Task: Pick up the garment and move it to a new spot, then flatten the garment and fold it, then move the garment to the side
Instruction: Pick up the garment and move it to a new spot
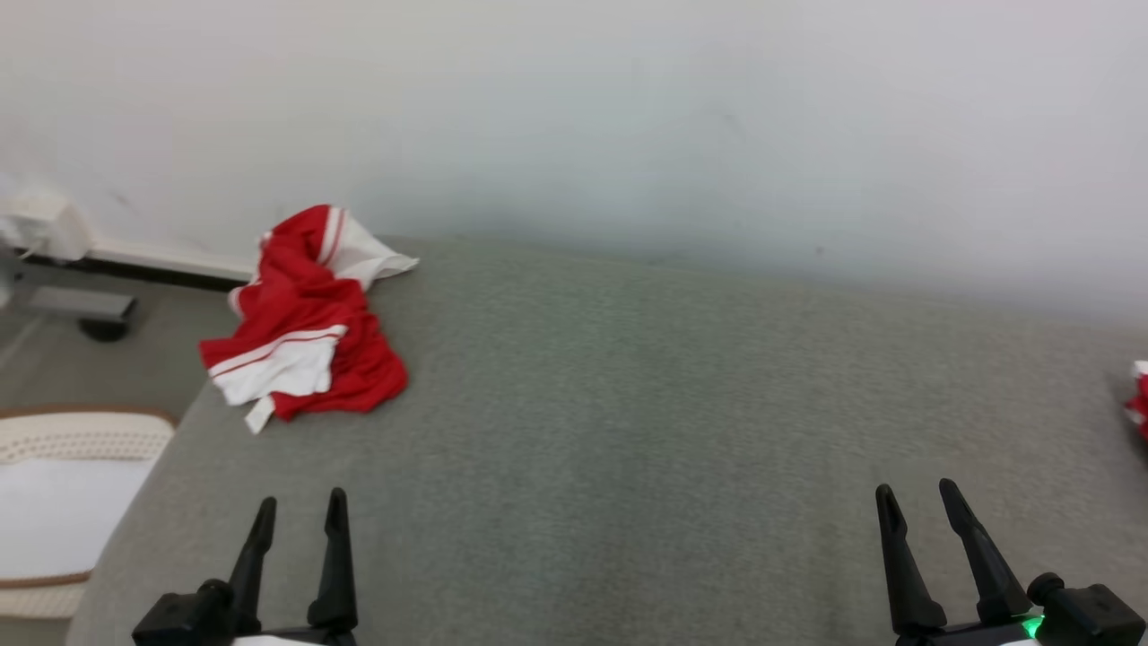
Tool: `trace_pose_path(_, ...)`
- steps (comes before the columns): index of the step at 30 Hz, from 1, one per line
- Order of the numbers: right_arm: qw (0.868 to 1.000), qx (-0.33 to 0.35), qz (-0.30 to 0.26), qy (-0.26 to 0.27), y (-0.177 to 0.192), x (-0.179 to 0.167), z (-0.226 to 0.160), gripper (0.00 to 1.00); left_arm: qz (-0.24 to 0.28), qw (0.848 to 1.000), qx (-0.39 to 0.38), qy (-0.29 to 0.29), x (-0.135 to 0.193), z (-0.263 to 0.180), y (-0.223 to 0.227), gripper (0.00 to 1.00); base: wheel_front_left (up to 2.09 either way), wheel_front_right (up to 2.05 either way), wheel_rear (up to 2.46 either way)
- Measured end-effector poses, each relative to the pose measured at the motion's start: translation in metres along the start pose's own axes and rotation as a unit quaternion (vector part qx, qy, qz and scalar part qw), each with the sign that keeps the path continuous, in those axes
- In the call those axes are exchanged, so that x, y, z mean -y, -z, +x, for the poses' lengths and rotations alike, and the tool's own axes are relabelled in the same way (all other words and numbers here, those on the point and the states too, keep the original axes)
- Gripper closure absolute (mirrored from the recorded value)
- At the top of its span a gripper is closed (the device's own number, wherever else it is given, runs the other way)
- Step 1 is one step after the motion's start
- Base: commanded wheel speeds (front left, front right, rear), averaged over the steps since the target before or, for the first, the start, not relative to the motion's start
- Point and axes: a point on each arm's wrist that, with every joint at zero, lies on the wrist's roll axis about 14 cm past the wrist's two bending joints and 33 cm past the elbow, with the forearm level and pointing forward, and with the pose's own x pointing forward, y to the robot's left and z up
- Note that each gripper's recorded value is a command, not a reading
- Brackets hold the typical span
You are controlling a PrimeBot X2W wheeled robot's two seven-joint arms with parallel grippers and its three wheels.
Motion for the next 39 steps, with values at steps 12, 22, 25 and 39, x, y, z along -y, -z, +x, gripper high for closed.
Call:
trace_pose_path(12, 0.997, -0.024, 0.015, -0.065, 0.02, -0.041, 0.024, 0.0, 0.013, 0.997, 0.01, -0.071, -0.046, -0.027, -0.01, 0.0, 0.0, 0.0, 0.0)
trace_pose_path(22, 0.997, -0.026, 0.015, -0.07, 0.021, -0.044, 0.026, 0.0, 0.013, 0.997, 0.014, -0.072, -0.048, -0.024, -0.013, 0.0, 0.0, 0.0, 0.0)
trace_pose_path(25, 0.997, -0.025, 0.015, -0.069, 0.02, -0.044, 0.025, 0.0, 0.013, 0.997, 0.014, -0.07, -0.047, -0.023, -0.013, 0.0, 0.0, 0.0, 0.0)
trace_pose_path(39, 0.998, -0.018, 0.008, -0.054, 0.019, -0.024, 0.035, 0.0, 0.07, 0.997, 0.019, -0.016, -0.032, 0.06, -0.043, 0.0, 0.0, 0.0, 0.0)
